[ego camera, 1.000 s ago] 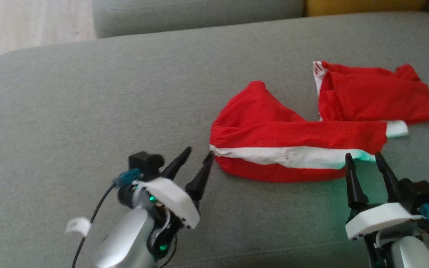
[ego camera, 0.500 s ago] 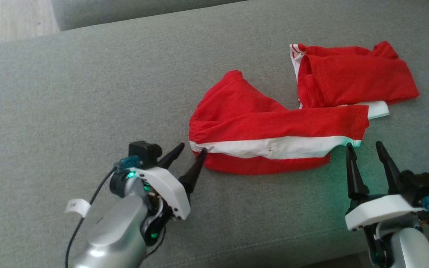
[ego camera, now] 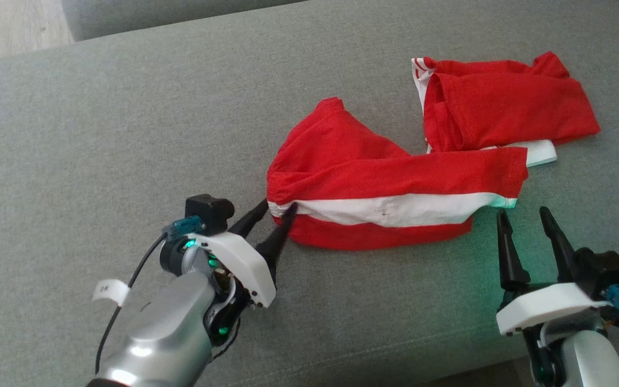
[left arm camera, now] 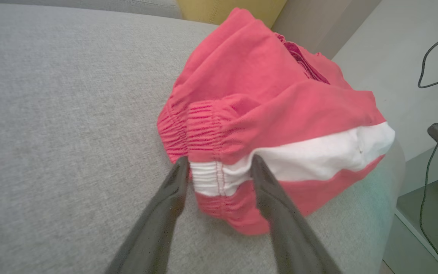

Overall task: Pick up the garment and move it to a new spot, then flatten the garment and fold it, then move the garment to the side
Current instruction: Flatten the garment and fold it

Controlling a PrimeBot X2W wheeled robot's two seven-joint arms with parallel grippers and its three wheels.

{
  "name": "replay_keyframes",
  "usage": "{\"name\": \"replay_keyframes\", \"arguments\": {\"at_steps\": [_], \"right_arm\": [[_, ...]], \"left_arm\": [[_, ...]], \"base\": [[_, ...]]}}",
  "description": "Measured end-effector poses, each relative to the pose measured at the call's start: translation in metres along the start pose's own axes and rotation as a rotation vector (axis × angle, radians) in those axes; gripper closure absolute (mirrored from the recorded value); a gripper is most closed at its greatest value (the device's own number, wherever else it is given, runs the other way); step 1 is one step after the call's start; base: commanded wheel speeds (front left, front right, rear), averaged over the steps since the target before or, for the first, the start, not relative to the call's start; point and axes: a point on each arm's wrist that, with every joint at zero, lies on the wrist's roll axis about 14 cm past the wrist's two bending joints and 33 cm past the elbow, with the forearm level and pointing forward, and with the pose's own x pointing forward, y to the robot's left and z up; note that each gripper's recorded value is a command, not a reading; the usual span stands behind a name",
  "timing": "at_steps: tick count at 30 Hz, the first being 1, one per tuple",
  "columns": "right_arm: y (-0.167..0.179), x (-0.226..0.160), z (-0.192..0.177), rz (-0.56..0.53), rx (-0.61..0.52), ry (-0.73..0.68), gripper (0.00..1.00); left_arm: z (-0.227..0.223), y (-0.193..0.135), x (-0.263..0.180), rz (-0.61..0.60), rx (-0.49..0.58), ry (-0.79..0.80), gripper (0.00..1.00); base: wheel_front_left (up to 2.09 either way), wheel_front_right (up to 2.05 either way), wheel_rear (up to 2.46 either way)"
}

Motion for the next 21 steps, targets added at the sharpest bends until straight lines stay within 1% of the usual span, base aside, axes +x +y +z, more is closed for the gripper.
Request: {"name": "replay_keyframes", "arguments": {"at_steps": [2, 3, 12, 16, 21], "right_arm": [[0.0, 0.0, -0.001, 0.0, 0.001, 0.002, 0.0], [0.0, 0.0, -0.002, 0.0, 0.002, 0.003, 0.0], [0.002, 0.0, -0.011, 0.005, 0.024, 0.04, 0.0], [-0.004, 0.007, -0.019, -0.016, 0.054, 0.084, 0.0], [0.0, 0.017, -0.028, -0.011, 0.098, 0.131, 0.0]], "left_arm": [[0.001, 0.002, -0.001, 0.008, -0.004, -0.006, 0.91], [0.001, 0.002, -0.002, 0.01, -0.003, -0.009, 1.0], [0.013, 0.004, -0.01, 0.026, 0.006, -0.048, 1.0], [0.014, 0.007, -0.014, 0.039, 0.004, -0.056, 1.0], [0.014, 0.01, -0.016, 0.049, 0.002, -0.056, 1.0]], "base": [[0.0, 0.0, 0.0], [0.0, 0.0, 0.0], [0.0, 0.0, 0.0], [0.0, 0.0, 0.0], [0.0, 0.0, 0.0]]}}
